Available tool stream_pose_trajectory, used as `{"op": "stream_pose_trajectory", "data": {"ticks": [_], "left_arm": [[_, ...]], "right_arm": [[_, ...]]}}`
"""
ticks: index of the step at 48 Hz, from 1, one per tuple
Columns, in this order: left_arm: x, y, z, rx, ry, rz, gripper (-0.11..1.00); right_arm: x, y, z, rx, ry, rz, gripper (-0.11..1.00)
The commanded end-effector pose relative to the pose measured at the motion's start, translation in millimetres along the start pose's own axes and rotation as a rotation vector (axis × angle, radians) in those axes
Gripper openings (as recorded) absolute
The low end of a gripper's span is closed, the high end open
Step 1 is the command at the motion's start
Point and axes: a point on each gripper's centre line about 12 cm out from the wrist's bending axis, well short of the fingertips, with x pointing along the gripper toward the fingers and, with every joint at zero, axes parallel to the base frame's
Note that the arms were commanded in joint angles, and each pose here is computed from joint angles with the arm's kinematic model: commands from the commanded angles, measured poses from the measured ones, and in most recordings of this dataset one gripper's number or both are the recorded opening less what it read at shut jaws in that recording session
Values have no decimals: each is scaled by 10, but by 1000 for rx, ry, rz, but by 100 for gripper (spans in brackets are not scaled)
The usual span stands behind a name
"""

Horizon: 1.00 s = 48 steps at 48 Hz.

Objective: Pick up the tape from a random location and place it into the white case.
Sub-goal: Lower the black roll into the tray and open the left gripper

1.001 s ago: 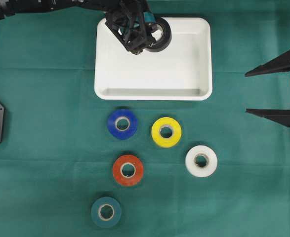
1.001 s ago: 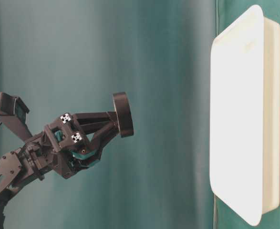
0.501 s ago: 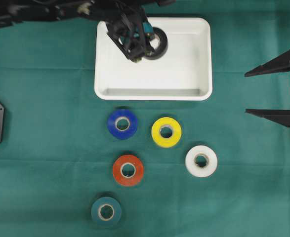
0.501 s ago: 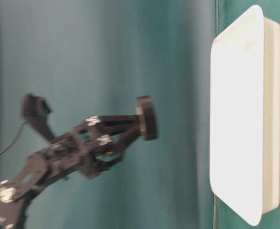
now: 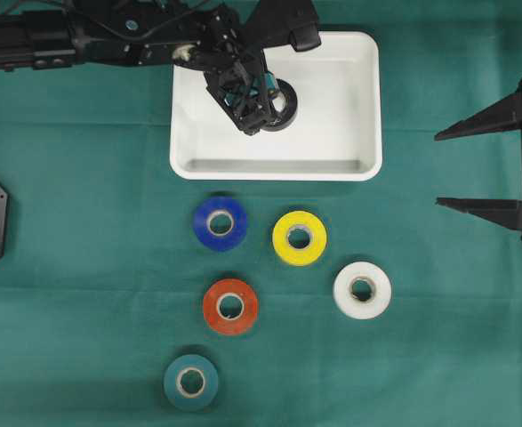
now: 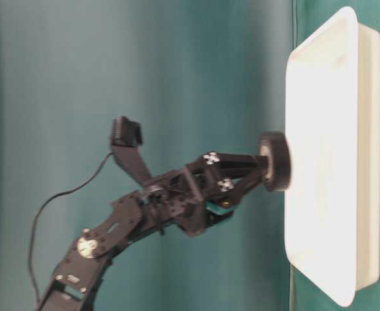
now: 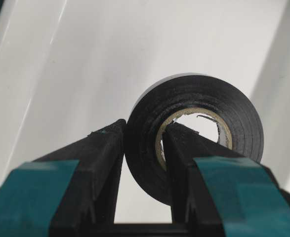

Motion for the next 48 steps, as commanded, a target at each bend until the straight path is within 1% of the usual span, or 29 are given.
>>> {"op": "stream_pose_trajectory", "data": {"ticks": [1,10,21,35,37,38,45,48], "left_arm": [[-26,42,57,-11,-31,4,19],[105,62,31,-14,-32,6,19],[270,67,-42,-17,2,6,19],[290,60,-67,-16,11,5,20],[288,66,-76,-18,12,5,25],[284,66,-78,-18,12,5,29],[282,67,-84,-15,12,6,75],[282,66,-84,-15,12,5,90]], "right_arm": [[10,-4,85,-3,-21,-2,91],[10,-7,85,-1,-21,-3,91],[10,-7,85,-2,-21,-3,91],[10,-7,91,-2,-26,-3,91],[10,-7,91,-2,-26,-3,91],[10,-7,91,-2,-26,-3,91],[9,-7,99,1,-29,-3,91],[9,-7,99,1,-29,-3,91]]}}
